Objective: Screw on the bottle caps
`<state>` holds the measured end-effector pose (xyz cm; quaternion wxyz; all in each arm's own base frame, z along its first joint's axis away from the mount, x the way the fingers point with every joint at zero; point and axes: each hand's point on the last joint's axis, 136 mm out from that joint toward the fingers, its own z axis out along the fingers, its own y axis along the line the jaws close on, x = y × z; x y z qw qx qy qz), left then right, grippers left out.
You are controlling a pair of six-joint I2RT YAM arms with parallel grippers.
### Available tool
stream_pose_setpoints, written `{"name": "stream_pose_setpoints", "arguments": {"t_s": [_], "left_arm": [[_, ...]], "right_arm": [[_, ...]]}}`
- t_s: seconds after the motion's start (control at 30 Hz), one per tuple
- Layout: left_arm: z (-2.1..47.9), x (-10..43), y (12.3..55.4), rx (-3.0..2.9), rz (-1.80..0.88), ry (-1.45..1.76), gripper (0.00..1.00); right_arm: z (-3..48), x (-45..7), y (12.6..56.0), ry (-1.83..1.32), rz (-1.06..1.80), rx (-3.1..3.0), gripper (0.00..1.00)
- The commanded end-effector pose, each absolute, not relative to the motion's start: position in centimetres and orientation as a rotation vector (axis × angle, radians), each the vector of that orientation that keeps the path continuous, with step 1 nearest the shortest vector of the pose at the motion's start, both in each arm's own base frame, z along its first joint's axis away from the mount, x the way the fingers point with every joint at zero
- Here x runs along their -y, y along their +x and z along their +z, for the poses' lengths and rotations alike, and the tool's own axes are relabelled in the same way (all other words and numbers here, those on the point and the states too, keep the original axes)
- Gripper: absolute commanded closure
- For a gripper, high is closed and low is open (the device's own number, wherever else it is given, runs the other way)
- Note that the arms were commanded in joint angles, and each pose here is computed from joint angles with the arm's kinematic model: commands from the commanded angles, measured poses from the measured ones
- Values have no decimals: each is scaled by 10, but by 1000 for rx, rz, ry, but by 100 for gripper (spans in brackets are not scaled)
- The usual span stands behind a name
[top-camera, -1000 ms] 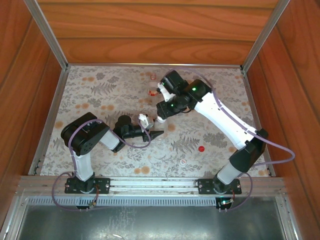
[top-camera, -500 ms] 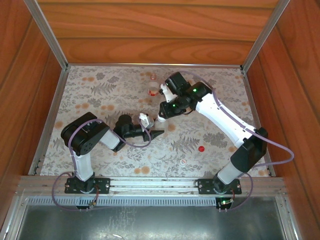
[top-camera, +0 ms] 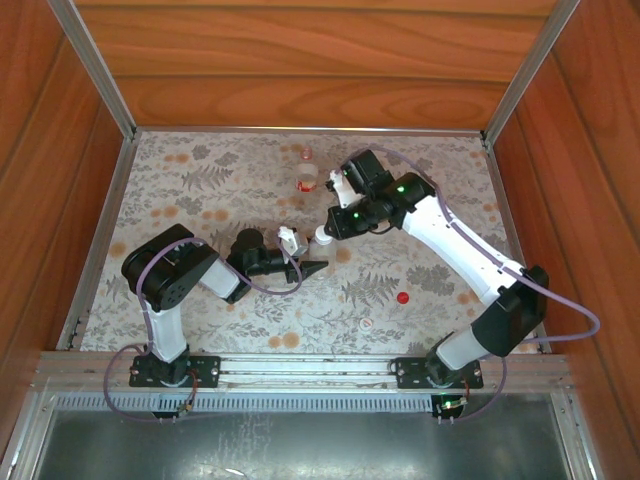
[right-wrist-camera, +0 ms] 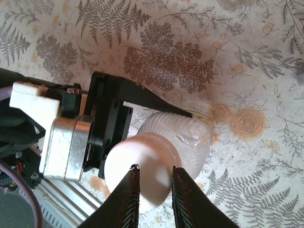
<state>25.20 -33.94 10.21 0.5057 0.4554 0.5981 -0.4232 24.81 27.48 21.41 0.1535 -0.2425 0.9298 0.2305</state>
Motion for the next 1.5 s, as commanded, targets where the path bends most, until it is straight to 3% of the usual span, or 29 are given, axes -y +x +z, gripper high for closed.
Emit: {"name": "stream_pose_setpoints", "arguments": {"t_s": [0.0, 0.2, 0.4, 0.6, 0.73, 1.03, 1.3, 1.47], "left_arm": [[89, 338, 256, -1538, -1046, 1081, 41], [89, 340, 256, -1537, -1049, 1084, 41], [88, 338, 254, -1540, -1047, 1086, 41], [86, 337, 254, -1544, -1043, 1088, 41], [85, 336, 254, -1547, -1041, 1087, 41], [84, 335, 254, -1551, -1036, 1087, 41], [82, 330, 260, -1572, -1032, 1063, 41], [82, 331, 262, -1580, -1038, 1056, 41]], "right_arm": [[195, -270, 212, -740, 713, -2805, 76], [210, -269, 212, -710, 720, -2738, 73], [218, -264, 234, -644, 661, -2683, 58], [225, -273, 257, -646, 693, -2638, 53], [222, -278, 268, -665, 693, -2643, 55], [203, -274, 254, -688, 721, -2703, 77], [197, -274, 211, -746, 845, -2742, 78], [211, -276, 211, -755, 866, -2646, 78]]}}
